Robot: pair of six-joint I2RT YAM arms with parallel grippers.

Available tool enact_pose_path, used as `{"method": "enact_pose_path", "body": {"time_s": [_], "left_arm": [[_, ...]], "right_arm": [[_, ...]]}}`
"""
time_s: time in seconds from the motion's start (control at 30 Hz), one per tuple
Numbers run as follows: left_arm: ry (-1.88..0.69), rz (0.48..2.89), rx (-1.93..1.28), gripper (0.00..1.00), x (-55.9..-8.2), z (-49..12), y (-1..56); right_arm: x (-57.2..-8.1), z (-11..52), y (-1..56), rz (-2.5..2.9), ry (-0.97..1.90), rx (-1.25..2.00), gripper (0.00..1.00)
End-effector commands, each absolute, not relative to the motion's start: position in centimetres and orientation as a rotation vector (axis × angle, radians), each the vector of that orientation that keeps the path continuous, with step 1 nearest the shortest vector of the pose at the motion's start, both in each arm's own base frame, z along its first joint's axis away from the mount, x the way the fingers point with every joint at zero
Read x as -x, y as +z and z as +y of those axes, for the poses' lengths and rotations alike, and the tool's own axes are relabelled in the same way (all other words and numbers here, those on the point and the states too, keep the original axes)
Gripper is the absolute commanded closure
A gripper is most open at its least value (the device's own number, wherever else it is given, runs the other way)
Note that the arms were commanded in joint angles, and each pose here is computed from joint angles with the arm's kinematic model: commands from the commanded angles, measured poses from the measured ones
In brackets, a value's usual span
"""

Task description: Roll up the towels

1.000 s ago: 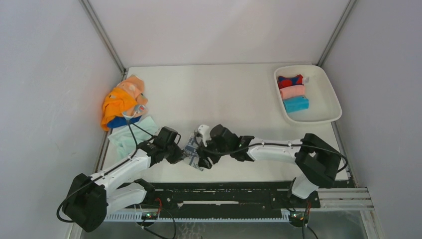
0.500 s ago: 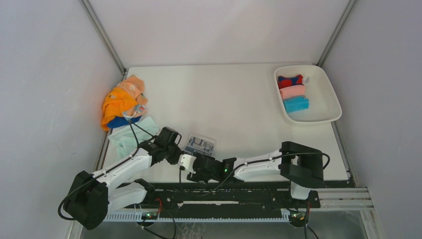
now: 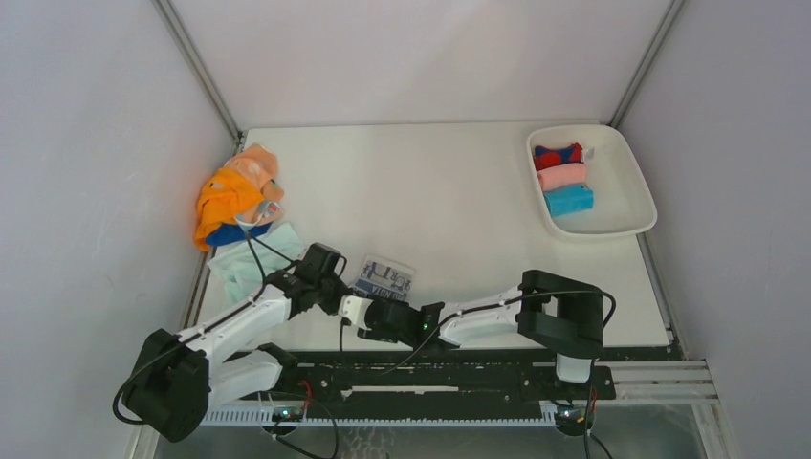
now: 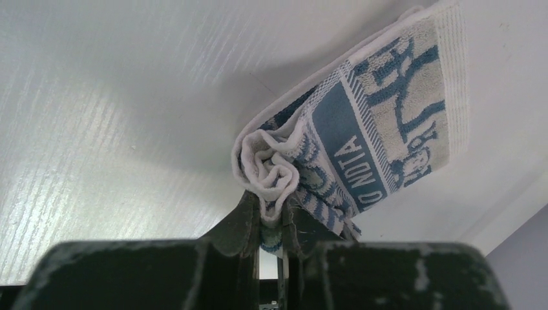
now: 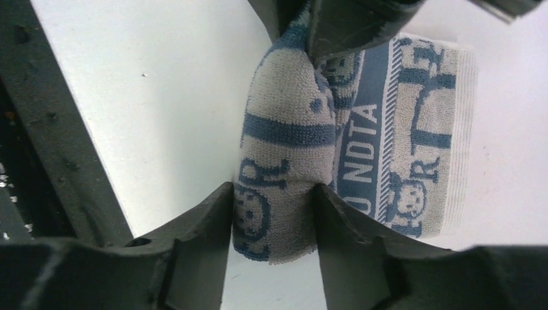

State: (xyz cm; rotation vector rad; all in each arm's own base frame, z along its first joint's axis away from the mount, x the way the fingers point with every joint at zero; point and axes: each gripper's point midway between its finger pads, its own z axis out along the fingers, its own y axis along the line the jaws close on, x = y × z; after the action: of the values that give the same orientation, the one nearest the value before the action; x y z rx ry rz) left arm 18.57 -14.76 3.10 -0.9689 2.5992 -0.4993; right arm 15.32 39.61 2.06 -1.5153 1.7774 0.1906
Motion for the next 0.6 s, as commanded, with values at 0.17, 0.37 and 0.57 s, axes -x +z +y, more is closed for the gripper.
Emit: {"method": "enact_pose_path", "body": {"time_s": [0.17, 0.37, 0.57], "left_arm": [[-0.607, 2.533, 0.981, 0.61, -19.1, -14.8, 4.2], [-0.625, 2.419, 1.020, 0.45, -19.7, -13.3, 6.1], [-0.664, 2.316, 1.030, 0.38, -19.5, -12.0, 8.0]], "right_arm": [[-13.9, 38.2, -1.7, 1.962, 0.369, 1.640, 0.74], [-13.0, 38.7, -0.1, 2.104, 0.792, 1.568, 0.90], [-12.3, 39.2, 2.3, 2.213, 1.290, 1.414, 0.97]]}}
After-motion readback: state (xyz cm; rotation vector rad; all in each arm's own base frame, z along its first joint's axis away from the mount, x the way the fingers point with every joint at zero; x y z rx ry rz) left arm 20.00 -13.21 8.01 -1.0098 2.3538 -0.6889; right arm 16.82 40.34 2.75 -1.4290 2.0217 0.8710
